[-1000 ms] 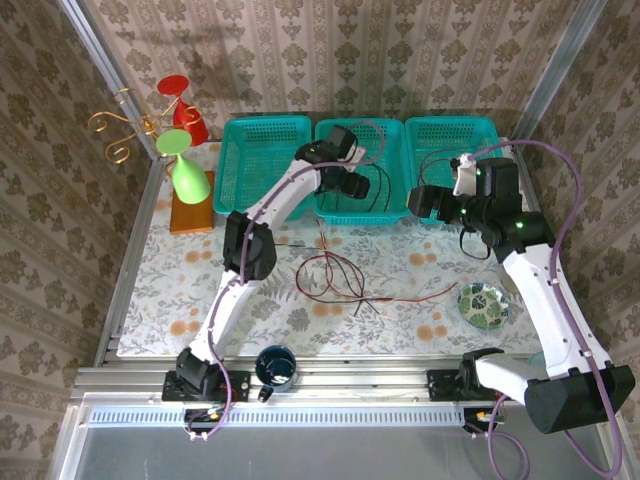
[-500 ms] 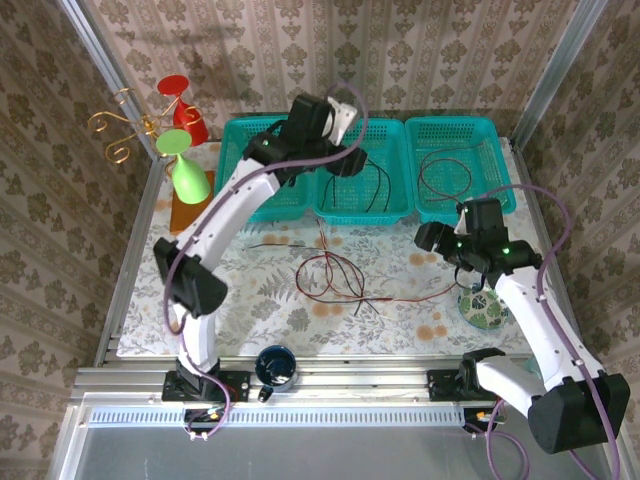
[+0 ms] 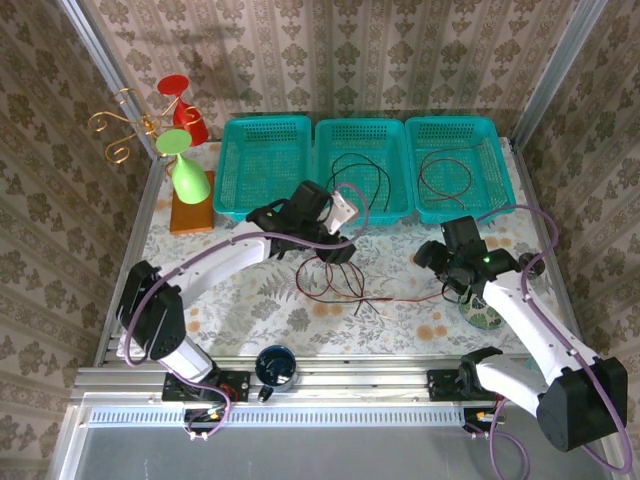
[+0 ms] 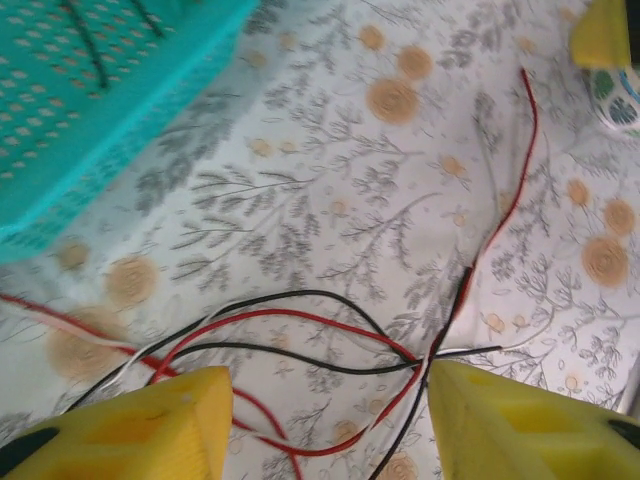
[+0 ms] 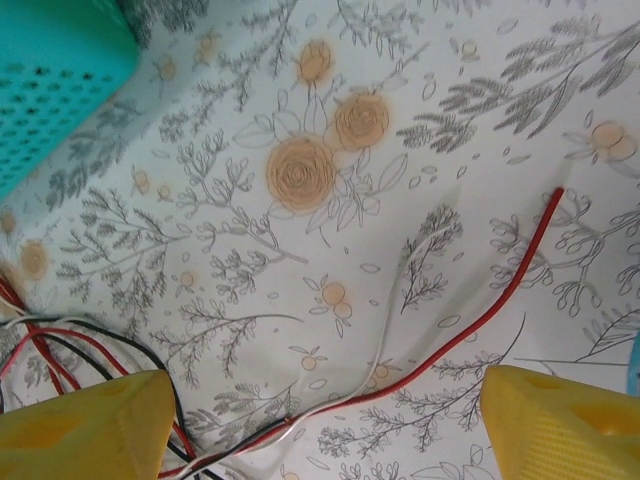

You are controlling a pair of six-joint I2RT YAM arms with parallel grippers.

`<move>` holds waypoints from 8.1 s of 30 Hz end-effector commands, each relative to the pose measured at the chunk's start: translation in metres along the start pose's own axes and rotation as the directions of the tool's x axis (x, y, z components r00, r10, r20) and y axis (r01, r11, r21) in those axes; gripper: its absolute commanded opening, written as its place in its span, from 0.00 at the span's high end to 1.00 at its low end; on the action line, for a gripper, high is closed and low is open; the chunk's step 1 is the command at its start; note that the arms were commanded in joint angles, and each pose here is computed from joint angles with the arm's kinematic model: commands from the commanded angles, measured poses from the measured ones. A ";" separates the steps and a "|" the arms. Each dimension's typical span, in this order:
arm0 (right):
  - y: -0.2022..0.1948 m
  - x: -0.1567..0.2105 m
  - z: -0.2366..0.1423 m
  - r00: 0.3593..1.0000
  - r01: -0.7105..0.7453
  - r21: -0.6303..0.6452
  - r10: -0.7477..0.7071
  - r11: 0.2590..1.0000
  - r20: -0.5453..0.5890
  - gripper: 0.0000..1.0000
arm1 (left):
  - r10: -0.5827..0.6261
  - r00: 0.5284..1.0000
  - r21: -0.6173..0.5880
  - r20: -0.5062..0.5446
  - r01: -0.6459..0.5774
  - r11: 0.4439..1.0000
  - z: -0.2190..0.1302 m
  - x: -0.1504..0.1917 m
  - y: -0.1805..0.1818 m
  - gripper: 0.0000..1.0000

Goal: Untangle the cables

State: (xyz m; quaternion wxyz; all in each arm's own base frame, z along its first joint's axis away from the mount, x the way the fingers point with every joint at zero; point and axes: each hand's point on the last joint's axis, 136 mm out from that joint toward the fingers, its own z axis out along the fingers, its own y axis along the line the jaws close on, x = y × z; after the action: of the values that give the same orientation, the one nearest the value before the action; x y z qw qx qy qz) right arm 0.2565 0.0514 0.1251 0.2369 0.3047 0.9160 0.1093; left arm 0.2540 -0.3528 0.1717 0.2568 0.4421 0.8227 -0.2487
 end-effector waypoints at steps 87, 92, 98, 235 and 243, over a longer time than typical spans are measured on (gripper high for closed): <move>0.072 -0.064 0.013 0.958 -0.288 -0.489 0.252 0.823 -0.140 0.89 | 0.177 0.960 0.089 -0.216 -0.161 0.983 0.026 -0.007 -0.047 1.00; 0.075 -0.075 -0.011 0.968 -0.243 -0.496 0.238 0.834 -0.074 1.00 | 0.160 0.968 0.082 -0.195 -0.147 0.986 0.023 -0.011 -0.043 0.66; 0.088 -0.108 -0.075 0.975 -0.125 -0.514 0.201 0.848 0.095 1.00 | 0.119 0.990 0.063 -0.075 -0.115 0.991 -0.003 -0.035 -0.032 0.44; 0.041 -0.192 -0.253 0.571 0.073 -0.086 0.030 0.994 0.821 1.00 | -0.122 0.783 -0.567 0.610 0.539 0.623 -0.357 0.013 0.131 1.00; -0.002 -0.199 -0.269 0.502 -0.104 0.033 0.024 0.994 0.864 1.00 | -0.172 0.702 -0.638 0.691 0.704 0.313 -0.412 0.077 0.161 1.00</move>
State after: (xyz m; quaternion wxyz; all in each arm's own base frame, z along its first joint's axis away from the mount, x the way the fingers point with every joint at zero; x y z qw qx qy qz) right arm 0.2850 -0.0565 0.4156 0.6382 0.3112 0.7040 -0.0169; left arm 0.2833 0.0037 0.4055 0.5697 -0.0401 0.8209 -0.0008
